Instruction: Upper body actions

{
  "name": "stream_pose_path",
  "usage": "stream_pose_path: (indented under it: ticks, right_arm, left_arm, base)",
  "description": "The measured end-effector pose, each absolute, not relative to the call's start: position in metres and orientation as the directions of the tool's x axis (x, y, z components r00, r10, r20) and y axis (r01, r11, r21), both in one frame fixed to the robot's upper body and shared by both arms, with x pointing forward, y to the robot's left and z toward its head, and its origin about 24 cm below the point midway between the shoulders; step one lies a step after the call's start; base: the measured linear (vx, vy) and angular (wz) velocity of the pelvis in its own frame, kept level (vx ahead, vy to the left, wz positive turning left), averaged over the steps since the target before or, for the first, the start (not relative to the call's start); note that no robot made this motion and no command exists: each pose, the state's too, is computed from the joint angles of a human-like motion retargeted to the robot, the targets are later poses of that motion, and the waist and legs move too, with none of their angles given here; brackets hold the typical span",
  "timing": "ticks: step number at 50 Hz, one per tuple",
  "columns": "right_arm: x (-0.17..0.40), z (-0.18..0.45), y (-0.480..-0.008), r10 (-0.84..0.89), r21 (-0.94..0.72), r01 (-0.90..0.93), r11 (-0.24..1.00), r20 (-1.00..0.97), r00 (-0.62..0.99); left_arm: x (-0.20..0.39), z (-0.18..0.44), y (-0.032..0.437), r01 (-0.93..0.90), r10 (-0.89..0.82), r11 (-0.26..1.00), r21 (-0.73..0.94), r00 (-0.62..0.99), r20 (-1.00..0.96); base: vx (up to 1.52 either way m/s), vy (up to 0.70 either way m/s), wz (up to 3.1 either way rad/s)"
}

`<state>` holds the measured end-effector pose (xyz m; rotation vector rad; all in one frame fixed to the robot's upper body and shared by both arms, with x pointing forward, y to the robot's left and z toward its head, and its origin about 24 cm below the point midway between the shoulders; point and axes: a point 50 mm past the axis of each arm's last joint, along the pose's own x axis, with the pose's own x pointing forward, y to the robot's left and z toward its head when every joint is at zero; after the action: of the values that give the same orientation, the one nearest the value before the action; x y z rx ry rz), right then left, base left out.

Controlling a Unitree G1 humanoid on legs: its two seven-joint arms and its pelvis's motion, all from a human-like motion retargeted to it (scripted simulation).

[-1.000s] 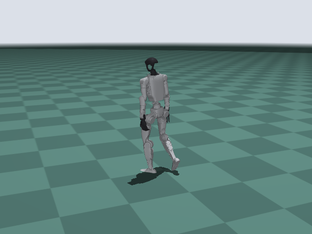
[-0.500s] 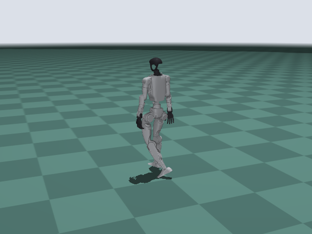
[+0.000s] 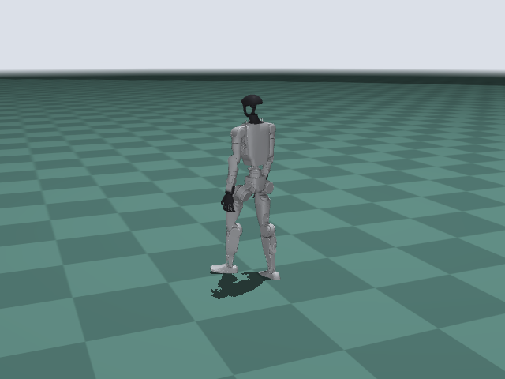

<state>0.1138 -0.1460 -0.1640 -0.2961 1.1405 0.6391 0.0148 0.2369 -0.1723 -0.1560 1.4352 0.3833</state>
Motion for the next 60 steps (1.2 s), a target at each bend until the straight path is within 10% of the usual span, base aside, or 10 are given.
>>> stream_pose_path:
  ticks: [8,22,34,60]
  right_arm:
    - [0.130,-0.145,-0.075,0.645,0.343,-0.748,0.568,-0.750,0.146]
    - [0.146,-0.079,0.020,0.963,0.620,-0.784,-0.042,-0.184,-0.197]
    - [0.147,-0.061,0.035,0.982,0.705,-0.699,-0.119,-0.023,-0.190]
    - [0.127,-0.036,0.081,0.972,0.911,-0.344,-0.226,0.188,-0.140]
  left_arm:
    - [0.079,-0.164,0.242,-0.422,0.141,0.906,0.009,0.282,-0.949]
    - [0.266,-0.079,0.207,-0.037,0.021,0.999,-0.011,0.781,-0.625]
    - [0.353,0.040,0.170,0.101,-0.048,0.936,0.337,0.985,-0.164]
    - [0.339,0.138,0.171,-0.531,0.341,0.823,0.201,0.745,0.574]
  base:
    - [0.83,-0.03,0.23]
    - [0.54,-0.01,1.14]
    - [0.34,-0.36,2.67]
    - [-0.14,-0.31,2.67]
